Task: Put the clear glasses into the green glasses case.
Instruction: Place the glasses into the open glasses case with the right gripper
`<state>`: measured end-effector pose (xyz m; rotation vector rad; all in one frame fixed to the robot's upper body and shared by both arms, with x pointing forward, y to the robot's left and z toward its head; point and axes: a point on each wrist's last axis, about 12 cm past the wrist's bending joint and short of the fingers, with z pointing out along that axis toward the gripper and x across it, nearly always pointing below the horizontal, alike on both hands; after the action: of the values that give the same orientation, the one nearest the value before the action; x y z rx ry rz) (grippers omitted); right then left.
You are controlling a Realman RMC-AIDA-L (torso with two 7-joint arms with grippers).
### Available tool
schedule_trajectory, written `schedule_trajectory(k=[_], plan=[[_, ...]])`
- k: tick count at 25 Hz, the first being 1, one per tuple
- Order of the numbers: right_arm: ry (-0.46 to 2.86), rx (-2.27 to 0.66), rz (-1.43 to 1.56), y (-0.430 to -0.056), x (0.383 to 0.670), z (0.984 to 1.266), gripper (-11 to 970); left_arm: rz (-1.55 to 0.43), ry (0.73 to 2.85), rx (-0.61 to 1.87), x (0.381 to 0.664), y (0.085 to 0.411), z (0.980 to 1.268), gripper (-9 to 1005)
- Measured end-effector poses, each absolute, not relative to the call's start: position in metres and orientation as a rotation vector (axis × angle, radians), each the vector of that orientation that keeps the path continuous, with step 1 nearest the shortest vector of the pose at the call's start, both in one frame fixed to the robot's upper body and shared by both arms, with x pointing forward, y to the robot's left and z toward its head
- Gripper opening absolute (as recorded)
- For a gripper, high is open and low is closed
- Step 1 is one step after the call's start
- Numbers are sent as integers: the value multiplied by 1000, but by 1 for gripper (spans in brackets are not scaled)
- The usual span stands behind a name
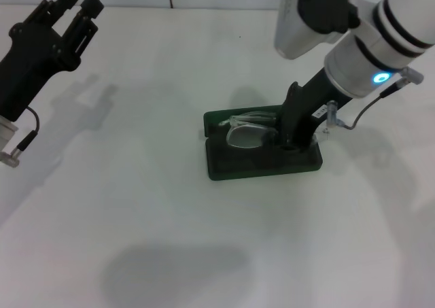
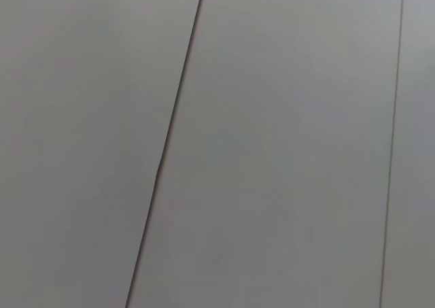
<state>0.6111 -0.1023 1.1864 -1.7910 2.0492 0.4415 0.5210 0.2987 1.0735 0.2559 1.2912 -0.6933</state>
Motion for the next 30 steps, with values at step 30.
schedule_trajectory(k=[30], plan=[[2150, -1840, 308, -83, 610, 1169, 117, -708, 1293, 268, 526, 290, 1074, 508]])
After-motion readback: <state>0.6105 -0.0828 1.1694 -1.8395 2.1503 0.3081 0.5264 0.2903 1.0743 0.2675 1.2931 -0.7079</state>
